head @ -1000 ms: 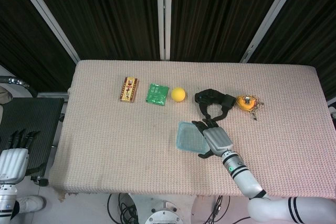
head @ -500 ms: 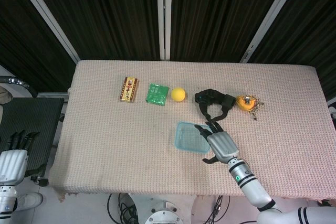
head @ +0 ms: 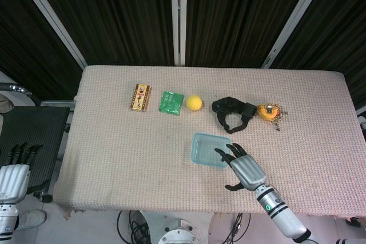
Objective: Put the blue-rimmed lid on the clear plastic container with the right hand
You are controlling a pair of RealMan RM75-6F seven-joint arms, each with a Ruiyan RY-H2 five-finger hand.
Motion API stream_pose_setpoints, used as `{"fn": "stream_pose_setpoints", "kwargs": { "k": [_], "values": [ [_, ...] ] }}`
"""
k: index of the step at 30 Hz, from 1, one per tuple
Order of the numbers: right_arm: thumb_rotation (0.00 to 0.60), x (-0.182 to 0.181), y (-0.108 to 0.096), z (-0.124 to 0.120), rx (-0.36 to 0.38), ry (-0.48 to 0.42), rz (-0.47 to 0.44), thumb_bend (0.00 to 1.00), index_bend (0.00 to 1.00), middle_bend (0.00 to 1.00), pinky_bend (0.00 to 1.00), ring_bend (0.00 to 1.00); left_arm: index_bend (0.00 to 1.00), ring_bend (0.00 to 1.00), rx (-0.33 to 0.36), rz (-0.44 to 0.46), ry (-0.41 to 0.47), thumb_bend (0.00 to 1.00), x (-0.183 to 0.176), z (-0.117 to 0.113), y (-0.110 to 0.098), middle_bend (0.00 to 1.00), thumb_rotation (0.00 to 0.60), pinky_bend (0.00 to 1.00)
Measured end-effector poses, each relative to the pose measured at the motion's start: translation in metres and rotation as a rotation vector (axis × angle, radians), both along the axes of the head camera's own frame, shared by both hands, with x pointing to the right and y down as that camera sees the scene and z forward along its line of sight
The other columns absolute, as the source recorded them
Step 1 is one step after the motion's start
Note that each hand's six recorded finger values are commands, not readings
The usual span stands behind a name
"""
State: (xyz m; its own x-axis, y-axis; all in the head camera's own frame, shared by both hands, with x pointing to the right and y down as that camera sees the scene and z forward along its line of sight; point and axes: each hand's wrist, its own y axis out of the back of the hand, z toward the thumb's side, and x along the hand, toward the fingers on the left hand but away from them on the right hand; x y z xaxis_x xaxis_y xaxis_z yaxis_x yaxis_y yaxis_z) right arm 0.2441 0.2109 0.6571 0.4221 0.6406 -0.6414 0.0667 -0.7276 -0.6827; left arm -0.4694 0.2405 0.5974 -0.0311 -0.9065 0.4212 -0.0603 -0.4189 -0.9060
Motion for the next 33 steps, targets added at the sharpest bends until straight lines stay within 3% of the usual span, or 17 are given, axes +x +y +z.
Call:
{"fn": "stream_pose_setpoints", "kwargs": {
  "k": [14, 25, 33],
  "values": [
    [0.600, -0.001, -0.001, 0.006, -0.012, -0.004, 0.002, 0.00, 0.00, 0.31, 0.00, 0.00, 0.14, 0.02, -0.005, -0.001, 0.001, 0.00, 0.000, 0.001, -0.001, 0.14, 0.600, 0.00],
    [0.600, -0.007, -0.031, -0.017, 0.074, -0.057, 0.027, 0.00, 0.00, 0.30, 0.00, 0.00, 0.14, 0.02, -0.002, 0.004, 0.004, 0.00, 0.001, 0.000, -0.002, 0.14, 0.600, 0.00],
    [0.600, -0.004, -0.046, -0.006, 0.077, 0.012, 0.036, 0.00, 0.00, 0.29, 0.00, 0.00, 0.14, 0.02, -0.011, 0.002, 0.005, 0.00, 0.002, 0.002, -0.001, 0.14, 0.600, 0.00]
  ]
}}
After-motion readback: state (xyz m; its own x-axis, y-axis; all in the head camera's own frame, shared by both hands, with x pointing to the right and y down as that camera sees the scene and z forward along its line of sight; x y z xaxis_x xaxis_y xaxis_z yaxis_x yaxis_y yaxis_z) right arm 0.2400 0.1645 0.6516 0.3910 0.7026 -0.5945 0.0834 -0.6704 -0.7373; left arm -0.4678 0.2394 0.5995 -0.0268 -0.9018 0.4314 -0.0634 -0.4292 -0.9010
